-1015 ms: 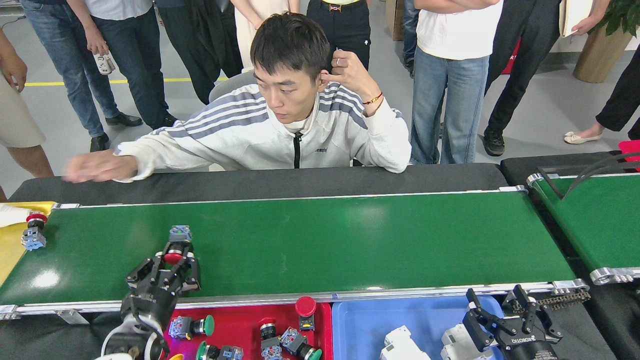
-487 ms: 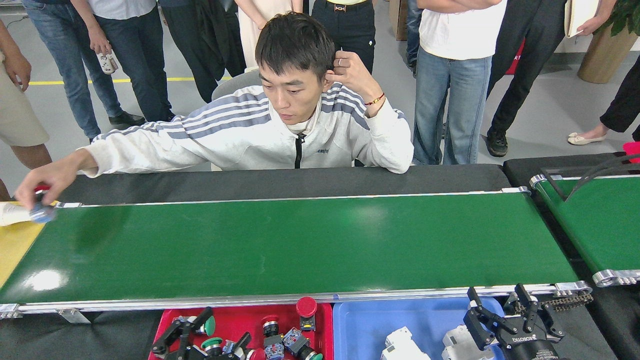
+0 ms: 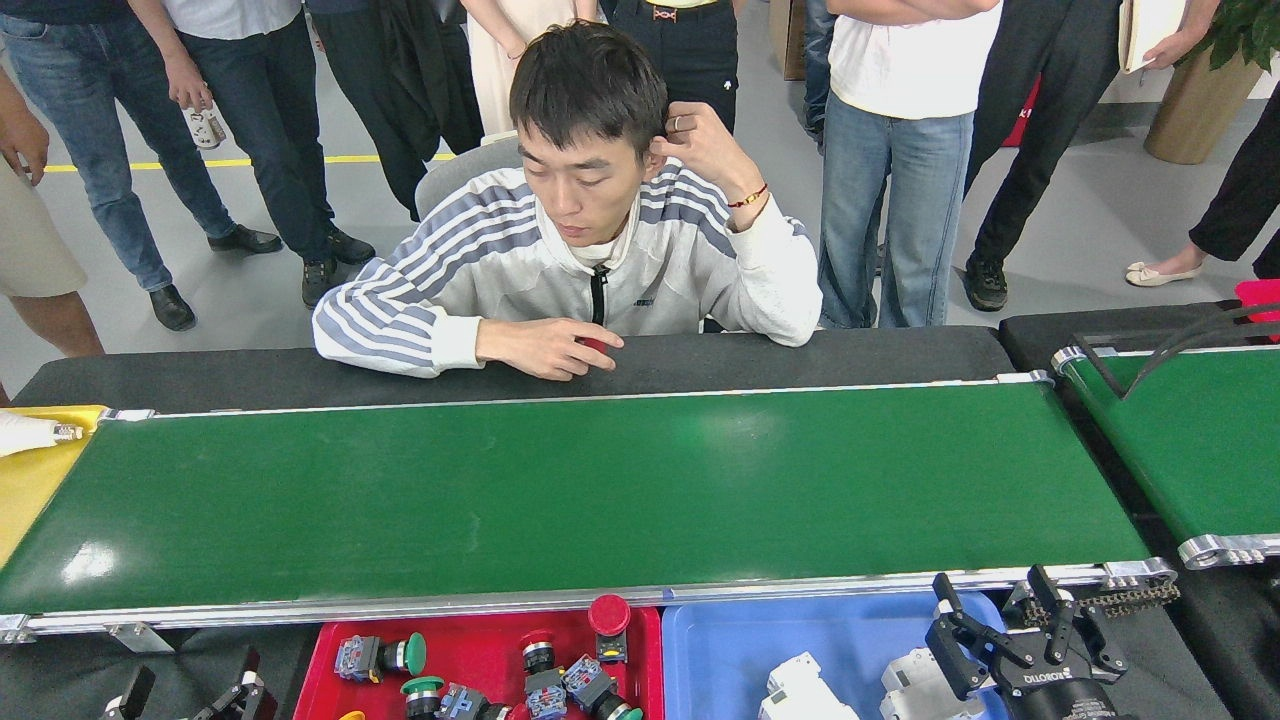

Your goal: Pick switch part from conveyor to tray

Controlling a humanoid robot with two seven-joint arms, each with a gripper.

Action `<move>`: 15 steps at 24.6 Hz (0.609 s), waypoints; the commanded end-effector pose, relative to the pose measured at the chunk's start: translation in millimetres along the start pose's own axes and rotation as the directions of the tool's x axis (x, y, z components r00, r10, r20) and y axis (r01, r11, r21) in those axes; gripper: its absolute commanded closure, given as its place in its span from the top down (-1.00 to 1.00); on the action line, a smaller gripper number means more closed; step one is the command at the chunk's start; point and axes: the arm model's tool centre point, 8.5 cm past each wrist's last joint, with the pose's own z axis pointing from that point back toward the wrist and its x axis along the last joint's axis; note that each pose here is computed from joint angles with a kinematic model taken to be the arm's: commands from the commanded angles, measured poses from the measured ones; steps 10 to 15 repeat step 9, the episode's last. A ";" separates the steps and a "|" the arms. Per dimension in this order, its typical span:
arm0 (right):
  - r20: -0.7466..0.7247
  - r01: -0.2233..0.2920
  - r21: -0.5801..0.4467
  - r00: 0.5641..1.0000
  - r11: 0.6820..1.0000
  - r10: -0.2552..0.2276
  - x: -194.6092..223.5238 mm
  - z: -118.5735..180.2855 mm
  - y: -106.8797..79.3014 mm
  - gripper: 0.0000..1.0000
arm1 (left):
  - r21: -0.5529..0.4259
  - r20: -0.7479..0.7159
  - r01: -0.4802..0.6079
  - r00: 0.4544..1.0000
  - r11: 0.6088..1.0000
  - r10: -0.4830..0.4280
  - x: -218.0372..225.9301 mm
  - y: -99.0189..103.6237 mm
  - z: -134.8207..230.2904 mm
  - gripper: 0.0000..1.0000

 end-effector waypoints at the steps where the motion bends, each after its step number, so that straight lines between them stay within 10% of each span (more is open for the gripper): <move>1: 0.002 0.000 -0.046 1.000 0.999 0.000 1.2 -7.4 -13.5 1.00 | 0.035 0.031 0.010 0.999 0.999 -0.011 1.0 9.5 -2.3 1.00; 15: 0.007 -0.003 -0.044 1.000 0.999 0.004 1.0 -9.3 -15.3 1.00 | 0.043 0.060 0.012 0.998 0.999 -0.015 0.0 10.1 -2.9 1.00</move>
